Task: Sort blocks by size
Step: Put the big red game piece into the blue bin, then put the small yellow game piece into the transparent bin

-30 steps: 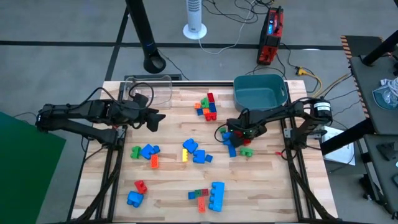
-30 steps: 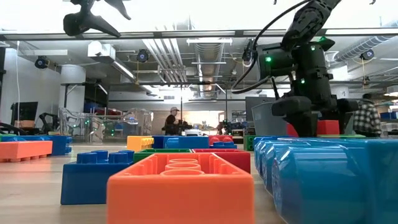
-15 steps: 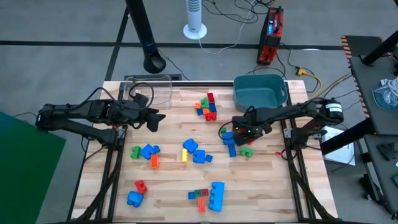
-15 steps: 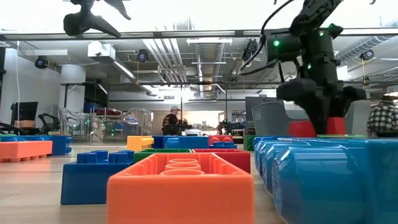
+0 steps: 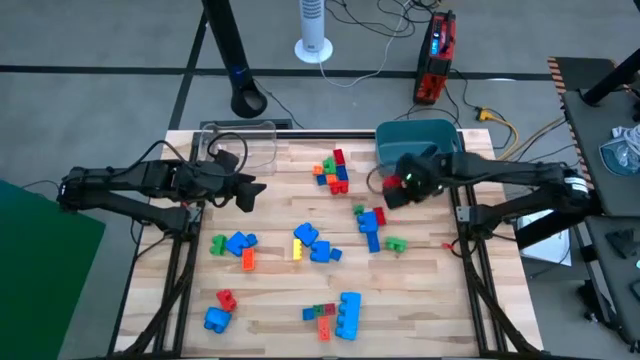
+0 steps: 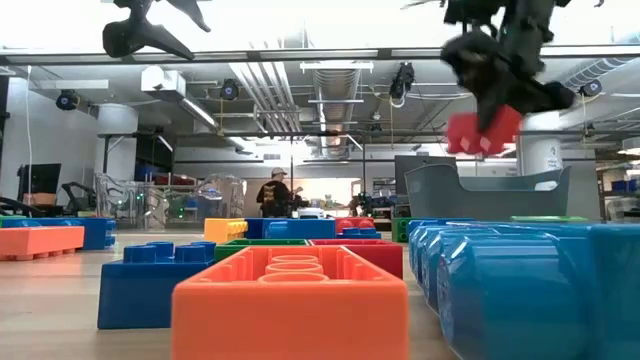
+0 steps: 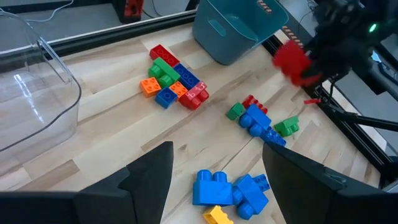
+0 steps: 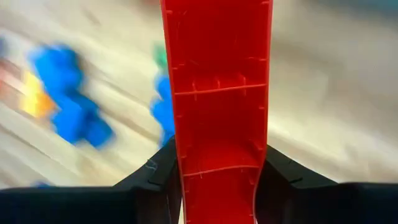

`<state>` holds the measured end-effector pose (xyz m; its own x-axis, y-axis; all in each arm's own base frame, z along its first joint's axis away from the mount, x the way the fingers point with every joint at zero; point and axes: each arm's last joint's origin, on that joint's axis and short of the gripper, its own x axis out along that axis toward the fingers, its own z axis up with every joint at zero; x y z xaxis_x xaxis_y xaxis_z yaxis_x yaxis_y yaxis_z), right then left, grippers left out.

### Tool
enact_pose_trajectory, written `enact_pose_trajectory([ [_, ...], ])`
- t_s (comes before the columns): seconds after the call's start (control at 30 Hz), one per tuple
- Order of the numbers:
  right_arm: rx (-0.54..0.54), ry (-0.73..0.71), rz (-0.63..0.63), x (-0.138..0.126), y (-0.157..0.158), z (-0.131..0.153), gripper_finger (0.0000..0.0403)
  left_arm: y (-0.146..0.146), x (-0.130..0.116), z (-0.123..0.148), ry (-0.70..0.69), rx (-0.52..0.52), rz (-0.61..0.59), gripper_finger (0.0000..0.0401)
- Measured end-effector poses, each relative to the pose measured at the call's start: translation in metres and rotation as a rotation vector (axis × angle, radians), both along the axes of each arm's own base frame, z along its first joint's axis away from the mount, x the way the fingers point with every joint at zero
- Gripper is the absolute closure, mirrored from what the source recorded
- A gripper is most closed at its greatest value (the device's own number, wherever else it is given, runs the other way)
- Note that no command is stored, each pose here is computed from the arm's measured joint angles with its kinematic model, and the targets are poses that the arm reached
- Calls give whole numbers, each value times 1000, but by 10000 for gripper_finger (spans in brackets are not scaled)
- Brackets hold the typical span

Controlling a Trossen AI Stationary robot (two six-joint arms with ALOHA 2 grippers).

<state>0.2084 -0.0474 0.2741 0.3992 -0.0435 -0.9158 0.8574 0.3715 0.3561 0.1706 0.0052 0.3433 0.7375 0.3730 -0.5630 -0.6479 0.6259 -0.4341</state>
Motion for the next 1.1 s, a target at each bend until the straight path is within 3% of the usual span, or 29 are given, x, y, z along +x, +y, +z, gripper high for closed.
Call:
enact_pose_trajectory([
  [0.1,-84,-103,-49,-2,-15,20,276,0,0,0,0,0,0,166],
  [0.27,-210,-88,-149,-7,-50,34,276,0,0,0,-1,-1,1,166],
  [0.47,-259,69,-261,-13,-99,32,276,0,1,1,-21,-24,17,166],
  [0.63,-198,277,-327,-20,-130,12,276,0,1,1,-35,-54,35,166],
  [0.7,-198,310,-311,-19,-135,11,252,0,1,1,-38,-68,32,166],
  [0.8,-240,298,-289,-13,-137,21,172,-1,1,1,-44,-91,27,166],
  [0.93,-341,181,-248,-5,-126,58,85,-1,1,1,-55,-104,32,166],
  [1.1,-581,41,-173,-3,-94,119,53,-1,1,1,-62,-118,42,166],
])
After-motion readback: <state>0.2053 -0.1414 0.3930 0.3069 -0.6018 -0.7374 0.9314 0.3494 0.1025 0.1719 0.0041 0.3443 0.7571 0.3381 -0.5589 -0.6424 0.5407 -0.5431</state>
